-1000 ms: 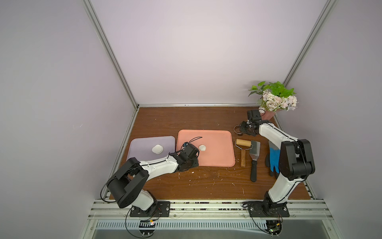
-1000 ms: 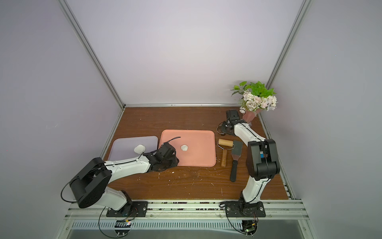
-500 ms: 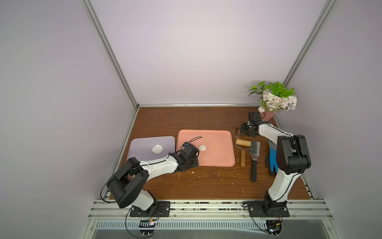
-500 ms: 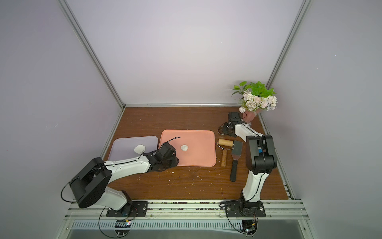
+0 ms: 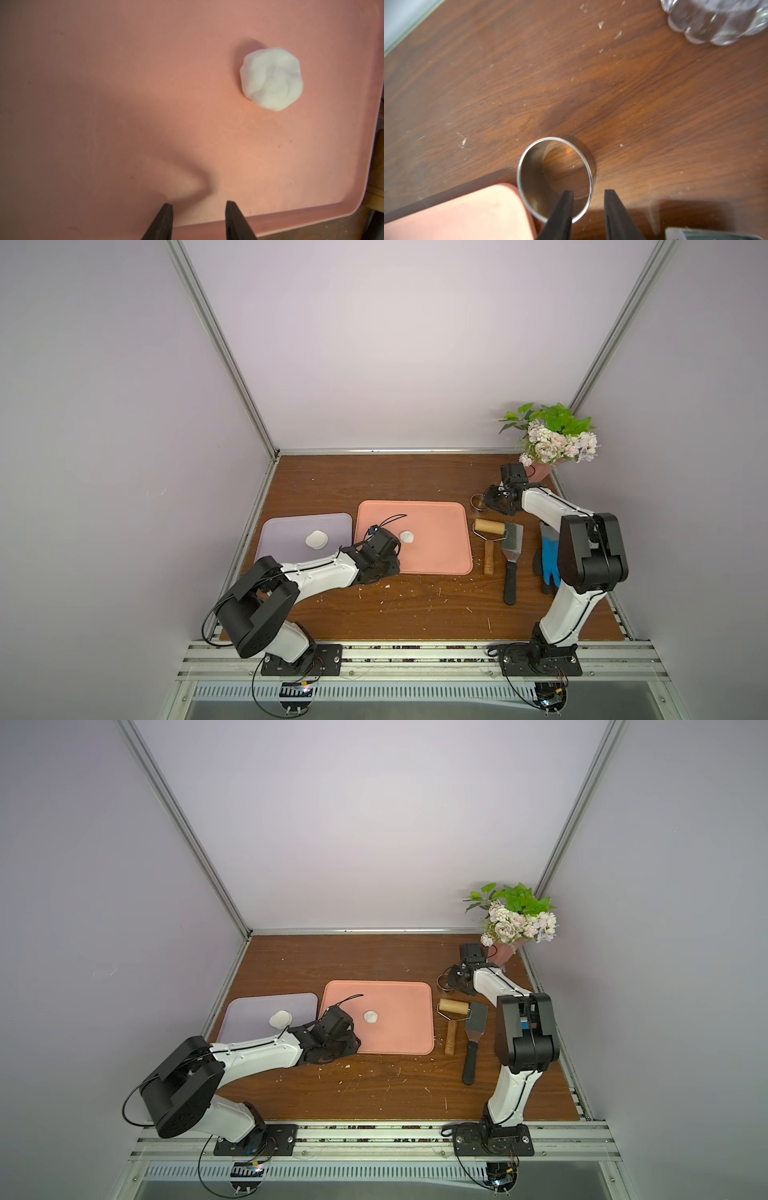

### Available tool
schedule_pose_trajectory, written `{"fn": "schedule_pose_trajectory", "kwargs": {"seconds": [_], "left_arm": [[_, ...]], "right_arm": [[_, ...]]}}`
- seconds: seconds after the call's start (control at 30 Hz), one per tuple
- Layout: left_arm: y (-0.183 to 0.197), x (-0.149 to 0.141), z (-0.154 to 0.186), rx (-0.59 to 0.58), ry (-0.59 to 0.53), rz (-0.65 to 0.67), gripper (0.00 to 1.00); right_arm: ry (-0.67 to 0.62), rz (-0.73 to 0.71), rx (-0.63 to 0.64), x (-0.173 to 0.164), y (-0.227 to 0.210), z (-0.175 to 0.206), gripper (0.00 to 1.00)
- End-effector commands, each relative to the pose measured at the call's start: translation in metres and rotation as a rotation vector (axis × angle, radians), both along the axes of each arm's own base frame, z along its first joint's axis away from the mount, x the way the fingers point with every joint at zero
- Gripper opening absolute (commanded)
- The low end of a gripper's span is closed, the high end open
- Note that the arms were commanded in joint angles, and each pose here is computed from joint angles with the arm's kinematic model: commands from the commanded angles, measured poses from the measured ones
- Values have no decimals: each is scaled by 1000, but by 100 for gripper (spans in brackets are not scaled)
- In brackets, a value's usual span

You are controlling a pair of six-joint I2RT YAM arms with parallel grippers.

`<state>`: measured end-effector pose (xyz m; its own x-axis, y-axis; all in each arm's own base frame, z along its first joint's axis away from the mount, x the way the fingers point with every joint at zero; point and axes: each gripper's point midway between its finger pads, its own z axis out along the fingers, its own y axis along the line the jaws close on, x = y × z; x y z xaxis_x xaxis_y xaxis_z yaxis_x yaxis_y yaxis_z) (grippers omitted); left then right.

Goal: Roll out the dumpling wrappers from the dough
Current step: Place the dumpling mold at the center of the board, then pick up the rolling pin from the center of the board, then adjust the work surface at the center of the board.

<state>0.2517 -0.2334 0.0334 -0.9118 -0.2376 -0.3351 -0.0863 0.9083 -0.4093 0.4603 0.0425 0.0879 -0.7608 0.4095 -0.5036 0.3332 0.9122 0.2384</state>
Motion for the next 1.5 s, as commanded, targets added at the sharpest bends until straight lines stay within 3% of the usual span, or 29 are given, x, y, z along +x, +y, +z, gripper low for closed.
{"fn": "schedule_pose_trajectory", "kwargs": {"seconds": [0.0, 0.17, 0.33, 0.57, 0.93, 1.47], "left_arm": [[14, -25, -19, 91, 103, -28, 40], [11, -24, -22, 81, 108, -34, 40], [2, -31, -34, 52, 154, -62, 40], [1, -47, -42, 82, 190, -98, 39], [14, -66, -47, 100, 229, -103, 39], [8, -53, -32, 92, 179, -93, 40]], "right_arm": [[-86, 8, -5, -15, -3, 49, 35], [-67, 57, -15, -67, 0, 48, 41], [9, 102, -5, -115, 6, 21, 42], [69, 141, -28, -153, 16, -6, 42], [129, 167, -70, -175, 23, -31, 45], [177, 193, -90, -174, 32, -55, 44]]}}
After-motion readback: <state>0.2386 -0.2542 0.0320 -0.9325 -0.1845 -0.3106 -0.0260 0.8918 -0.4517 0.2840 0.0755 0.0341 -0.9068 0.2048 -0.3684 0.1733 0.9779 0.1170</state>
